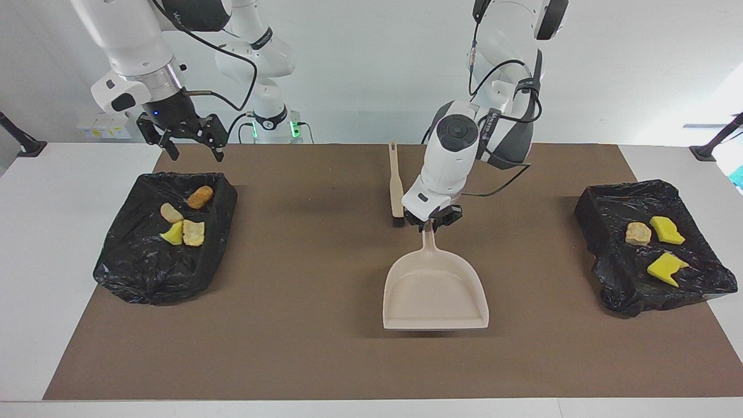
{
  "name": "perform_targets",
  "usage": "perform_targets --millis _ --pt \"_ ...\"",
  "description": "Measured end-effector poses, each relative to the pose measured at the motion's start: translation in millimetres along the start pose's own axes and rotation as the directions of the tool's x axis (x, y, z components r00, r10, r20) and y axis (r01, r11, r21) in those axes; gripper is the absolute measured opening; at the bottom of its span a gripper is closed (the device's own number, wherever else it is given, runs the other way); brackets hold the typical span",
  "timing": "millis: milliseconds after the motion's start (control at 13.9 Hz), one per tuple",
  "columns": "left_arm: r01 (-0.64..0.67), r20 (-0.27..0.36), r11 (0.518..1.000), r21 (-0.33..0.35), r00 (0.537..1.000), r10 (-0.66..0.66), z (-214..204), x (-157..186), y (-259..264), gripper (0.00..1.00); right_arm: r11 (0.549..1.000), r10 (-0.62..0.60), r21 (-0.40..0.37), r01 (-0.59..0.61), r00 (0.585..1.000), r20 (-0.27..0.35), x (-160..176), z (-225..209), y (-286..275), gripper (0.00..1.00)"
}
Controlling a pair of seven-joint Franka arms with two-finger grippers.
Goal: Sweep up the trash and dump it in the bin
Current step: 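Carry the dustpan to the mat center with the left gripper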
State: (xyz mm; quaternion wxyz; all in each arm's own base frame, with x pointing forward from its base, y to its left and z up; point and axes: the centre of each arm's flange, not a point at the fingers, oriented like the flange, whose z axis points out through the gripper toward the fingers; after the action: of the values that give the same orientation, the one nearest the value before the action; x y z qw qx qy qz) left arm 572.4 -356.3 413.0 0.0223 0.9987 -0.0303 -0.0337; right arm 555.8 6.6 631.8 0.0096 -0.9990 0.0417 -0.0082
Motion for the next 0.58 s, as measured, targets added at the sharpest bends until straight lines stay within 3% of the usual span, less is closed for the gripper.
perform_targets --millis 575 --pt "0.001 -0.042 0.998 -0.056 0.999 -0.003 46 4 40 0.31 1.000 0.000 0.000 0.000 1.000 0.000 0 0 0 1.00"
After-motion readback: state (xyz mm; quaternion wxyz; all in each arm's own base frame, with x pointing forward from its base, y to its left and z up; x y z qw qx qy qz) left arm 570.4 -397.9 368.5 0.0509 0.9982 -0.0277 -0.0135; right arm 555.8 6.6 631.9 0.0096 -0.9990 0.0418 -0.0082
